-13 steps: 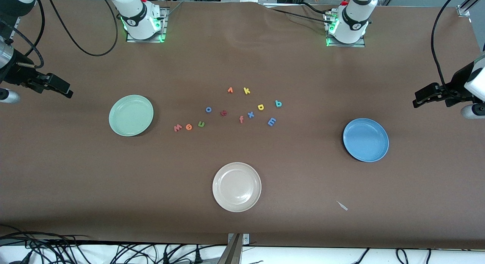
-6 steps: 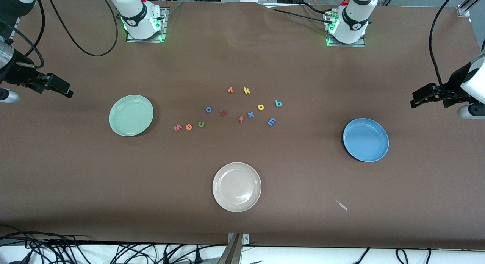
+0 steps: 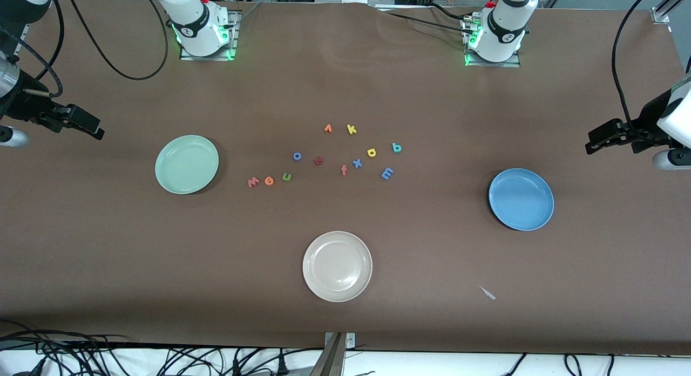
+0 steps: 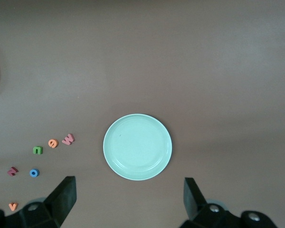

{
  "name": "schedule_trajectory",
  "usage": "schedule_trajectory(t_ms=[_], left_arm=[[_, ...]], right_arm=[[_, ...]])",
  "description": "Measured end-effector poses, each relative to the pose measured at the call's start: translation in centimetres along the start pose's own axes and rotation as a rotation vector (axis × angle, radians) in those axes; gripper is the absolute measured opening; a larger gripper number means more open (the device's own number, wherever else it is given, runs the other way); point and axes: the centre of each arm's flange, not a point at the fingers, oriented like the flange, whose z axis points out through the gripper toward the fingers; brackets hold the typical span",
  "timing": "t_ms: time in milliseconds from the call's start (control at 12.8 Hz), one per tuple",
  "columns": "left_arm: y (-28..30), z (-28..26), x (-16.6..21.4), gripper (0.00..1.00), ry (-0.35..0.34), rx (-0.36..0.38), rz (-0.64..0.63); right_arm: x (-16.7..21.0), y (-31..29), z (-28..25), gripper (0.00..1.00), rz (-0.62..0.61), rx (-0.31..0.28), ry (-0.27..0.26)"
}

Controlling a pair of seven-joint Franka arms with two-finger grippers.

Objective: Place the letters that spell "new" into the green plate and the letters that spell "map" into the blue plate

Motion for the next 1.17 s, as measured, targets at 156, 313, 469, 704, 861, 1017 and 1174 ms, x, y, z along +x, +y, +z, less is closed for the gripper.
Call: schedule_trajectory(t_ms=[156, 313, 469, 704, 861, 1017, 1174], left_arm=[[0.01, 0.15, 0.04, 1.00, -0.001, 0.000, 0.000], [-0.07, 0.33, 0.09, 1.00, 0.001, 0.000, -0.001], [-0.14, 0.47, 0.11, 1.00, 0.000, 0.000, -0.002], [-0.15, 0.61, 0.11, 1.00, -0.002, 0.000, -0.003], [-0.15, 0.61, 0.11, 1.00, -0.001, 0.000, -0.003], [-0.15, 0.61, 0.11, 1.00, -0.001, 0.000, -0.003], [-0.15, 0.61, 0.11, 1.00, -0.001, 0.000, -0.003]], right_arm=[[-0.01, 0.00, 0.01, 1.00, 0.000, 0.000, -0.001], [-0.01, 0.00, 0.01, 1.00, 0.000, 0.000, -0.001], [-0.01, 0.00, 0.01, 1.00, 0.000, 0.000, -0.001], [-0.01, -0.01, 0.02, 1.00, 0.000, 0.000, -0.001], [-0.01, -0.01, 0.02, 1.00, 0.000, 0.000, -0.001], [-0.02, -0.01, 0.02, 1.00, 0.000, 0.000, -0.002], [-0.02, -0.01, 0.02, 1.00, 0.000, 0.000, -0.002]])
